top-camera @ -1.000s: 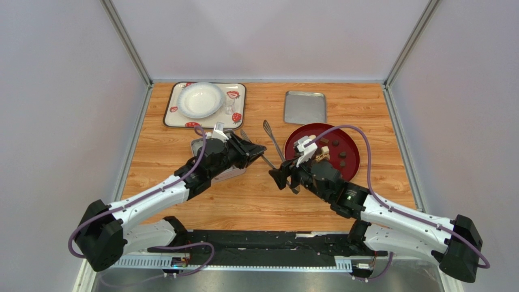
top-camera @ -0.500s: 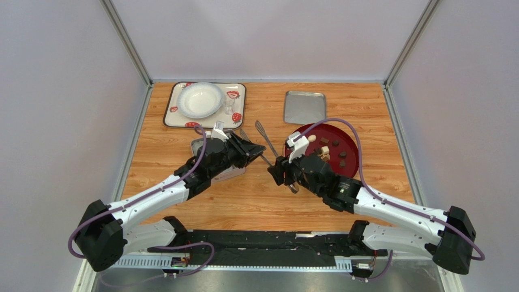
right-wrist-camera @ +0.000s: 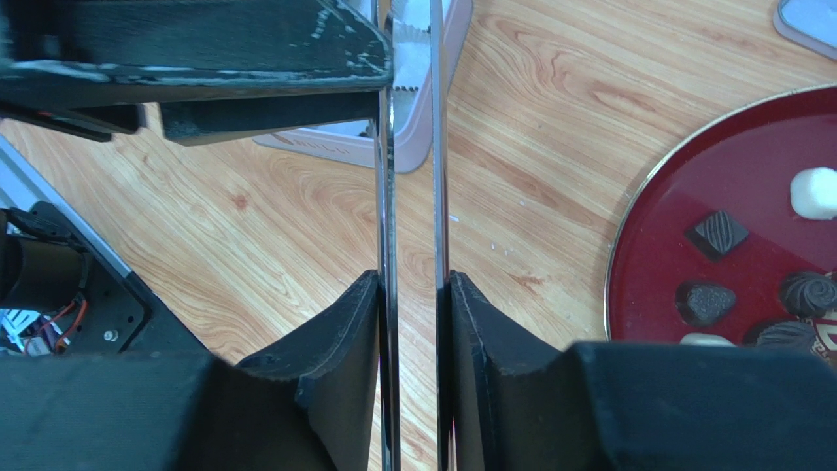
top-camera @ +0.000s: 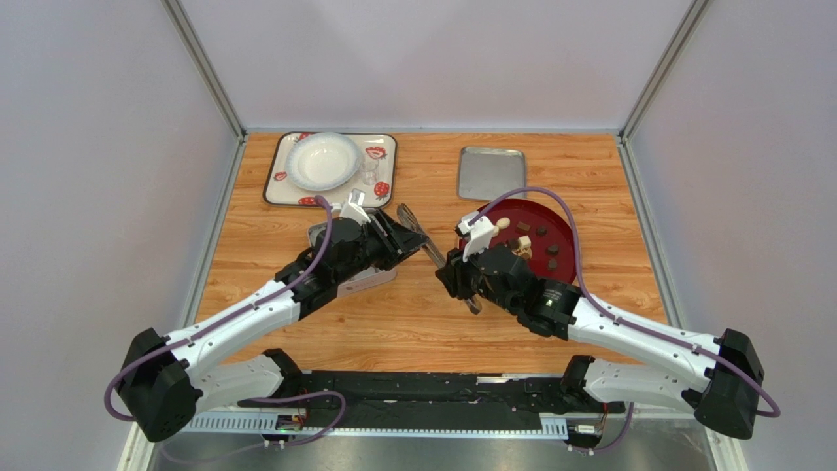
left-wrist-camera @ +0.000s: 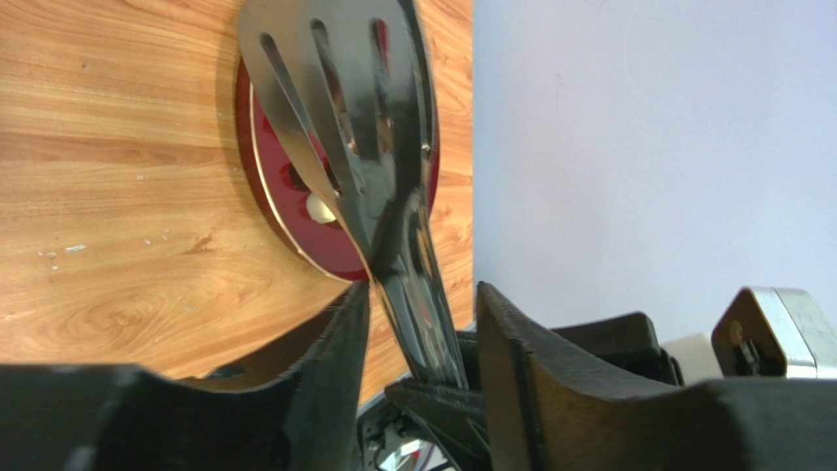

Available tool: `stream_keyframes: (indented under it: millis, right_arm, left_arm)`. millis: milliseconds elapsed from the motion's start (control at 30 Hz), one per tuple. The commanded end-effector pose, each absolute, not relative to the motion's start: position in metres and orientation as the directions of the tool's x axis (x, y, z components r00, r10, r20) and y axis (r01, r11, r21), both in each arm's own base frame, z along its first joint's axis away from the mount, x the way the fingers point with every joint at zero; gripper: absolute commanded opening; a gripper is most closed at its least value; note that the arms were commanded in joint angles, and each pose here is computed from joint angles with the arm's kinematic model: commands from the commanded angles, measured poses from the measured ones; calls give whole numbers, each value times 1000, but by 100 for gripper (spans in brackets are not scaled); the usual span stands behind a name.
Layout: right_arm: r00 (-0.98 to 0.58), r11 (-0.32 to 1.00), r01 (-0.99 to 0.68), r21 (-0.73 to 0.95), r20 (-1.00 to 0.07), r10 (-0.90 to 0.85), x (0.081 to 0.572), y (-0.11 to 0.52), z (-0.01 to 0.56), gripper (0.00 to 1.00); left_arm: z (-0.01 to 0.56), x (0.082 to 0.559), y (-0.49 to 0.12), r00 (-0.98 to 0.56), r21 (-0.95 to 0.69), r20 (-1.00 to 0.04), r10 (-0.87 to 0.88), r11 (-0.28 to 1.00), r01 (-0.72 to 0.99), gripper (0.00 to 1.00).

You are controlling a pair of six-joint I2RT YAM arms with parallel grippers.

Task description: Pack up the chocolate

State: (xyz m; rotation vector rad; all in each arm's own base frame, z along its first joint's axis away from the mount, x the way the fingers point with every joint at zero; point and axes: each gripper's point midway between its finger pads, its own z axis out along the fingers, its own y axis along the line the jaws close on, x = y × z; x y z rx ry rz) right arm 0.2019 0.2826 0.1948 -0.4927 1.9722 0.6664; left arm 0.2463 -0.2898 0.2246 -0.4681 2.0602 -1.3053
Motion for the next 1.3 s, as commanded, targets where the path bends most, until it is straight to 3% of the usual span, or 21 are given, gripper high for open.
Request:
stream_keyframes:
  millis: [0,133,567,800,1100,1267]
  right_arm:
    - [-454,775,-573,267,-891,-29,207,286,211,30]
    - [-462,763,-581,284,-887,-22,205,289,212,30]
    - [-476,746,-589,311,-879,-9,201,293,213,30]
    - [-512,730,-600,327,-858,-37,194,299,207,31]
    - [-531,733,-598,323,-845,-61,194,300,200,31]
    - [-538,738,-594,320,-840,-69,194,301,199,31]
  left_arm:
    - [246,240,-292,-731,-887,-392,-558,440,140,57]
    - [239,241,-292,-736,-878,-398,-547,459,134,61]
    - [222,249,-301,-751,-867,-380,-540,490,87,59]
    - [224,253,-309,-759,-878,-360,-543,471,79,49]
    - [203,245,-314,-787,-908,-259,-560,418,1,24]
    - [203,246,-314,-784,-913,-247,-569,407,-8,19]
